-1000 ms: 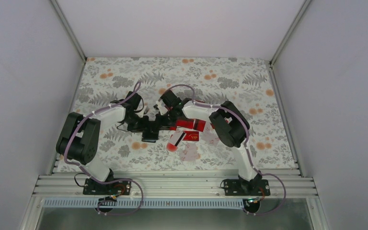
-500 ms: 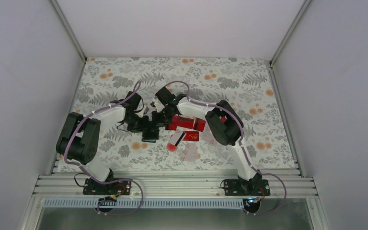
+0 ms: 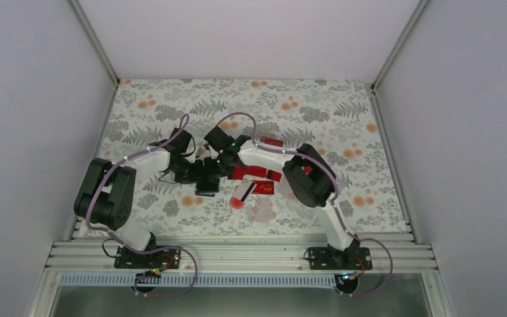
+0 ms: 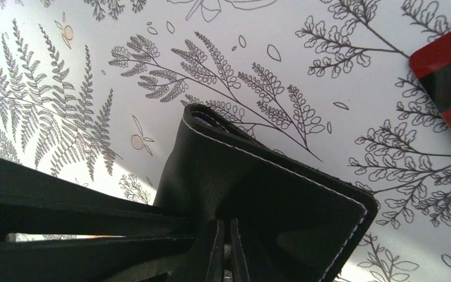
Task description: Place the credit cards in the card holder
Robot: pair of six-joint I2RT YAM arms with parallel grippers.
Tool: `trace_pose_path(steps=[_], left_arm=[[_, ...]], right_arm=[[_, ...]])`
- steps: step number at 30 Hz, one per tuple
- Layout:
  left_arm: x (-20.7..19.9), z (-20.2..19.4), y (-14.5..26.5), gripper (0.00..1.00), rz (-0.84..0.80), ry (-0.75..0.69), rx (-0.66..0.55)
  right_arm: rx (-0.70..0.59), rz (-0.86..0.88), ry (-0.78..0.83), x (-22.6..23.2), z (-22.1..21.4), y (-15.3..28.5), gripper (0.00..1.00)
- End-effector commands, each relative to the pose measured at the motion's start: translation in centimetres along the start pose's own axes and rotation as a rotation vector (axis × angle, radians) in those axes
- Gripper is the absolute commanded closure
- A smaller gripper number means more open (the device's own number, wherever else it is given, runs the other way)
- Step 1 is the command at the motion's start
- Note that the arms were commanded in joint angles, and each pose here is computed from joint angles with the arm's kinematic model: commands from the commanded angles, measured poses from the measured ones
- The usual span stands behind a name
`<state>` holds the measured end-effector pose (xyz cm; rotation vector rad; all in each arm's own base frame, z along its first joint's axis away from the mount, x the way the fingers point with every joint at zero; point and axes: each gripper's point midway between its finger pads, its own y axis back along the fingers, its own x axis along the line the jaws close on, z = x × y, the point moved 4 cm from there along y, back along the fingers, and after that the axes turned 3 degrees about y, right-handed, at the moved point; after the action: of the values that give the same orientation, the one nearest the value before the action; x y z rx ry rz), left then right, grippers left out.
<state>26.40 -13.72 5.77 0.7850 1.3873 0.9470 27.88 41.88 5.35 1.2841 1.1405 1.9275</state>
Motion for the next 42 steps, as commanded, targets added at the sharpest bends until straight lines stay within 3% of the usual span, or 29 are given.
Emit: trace_pose_path(steps=[1, 15, 18, 20, 22, 23, 26, 29, 34, 42], left_arm=[[1.4, -2.5, -2.2, 0.88, 0.064, 0.038, 0.077], [-1.0, 0.8, 3.9, 0.67, 0.113, -0.016, -0.137], [-1.9, 1.8, 6.4, 0.56, 0.125, -0.034, -0.214], [-2.8, 2.3, 8.2, 0.43, 0.115, -0.053, -0.266], [-3.8, 2.7, 10.2, 0.37, 0.102, -0.070, -0.316], [-4.2, 2.9, 11.2, 0.34, 0.098, -0.078, -0.346], [-5.3, 3.4, 14.8, 0.23, 0.092, -0.104, -0.458], [-6.6, 3.5, 19.4, 0.01, 0.080, -0.150, -0.602], [-7.6, 2.8, 25.9, 0.00, 0.109, -0.222, -0.821], [-6.2, -0.3, 30.8, 0.00, 0.129, -0.212, -1.071]], right_arm=[[0.048, -0.191, 0.059, -3.5, -4.7, -6.0, 0.93], [-0.301, -0.044, 0.141, 4.0, 5.9, 5.0, 0.82], [-0.385, -0.061, 0.168, 4.7, 7.0, 8.7, 0.76], [-0.470, -0.071, 0.182, 5.2, 7.3, 12.5, 0.68], [-0.564, -0.093, 0.200, 5.2, 7.1, 16.1, 0.34], [-0.612, -0.108, 0.205, 5.2, 6.9, 18.1, 0.22], [-0.729, -0.166, 0.222, 4.7, 5.9, 23.4, 0.02], [-0.827, -0.242, 0.213, 3.9, 4.5, 28.5, 0.01], [-0.946, -0.340, 0.168, 1.5, 0.4, 34.9, 0.01], [-1.031, -0.376, 0.064, -3.7, -7.4, 37.8, 0.01]])
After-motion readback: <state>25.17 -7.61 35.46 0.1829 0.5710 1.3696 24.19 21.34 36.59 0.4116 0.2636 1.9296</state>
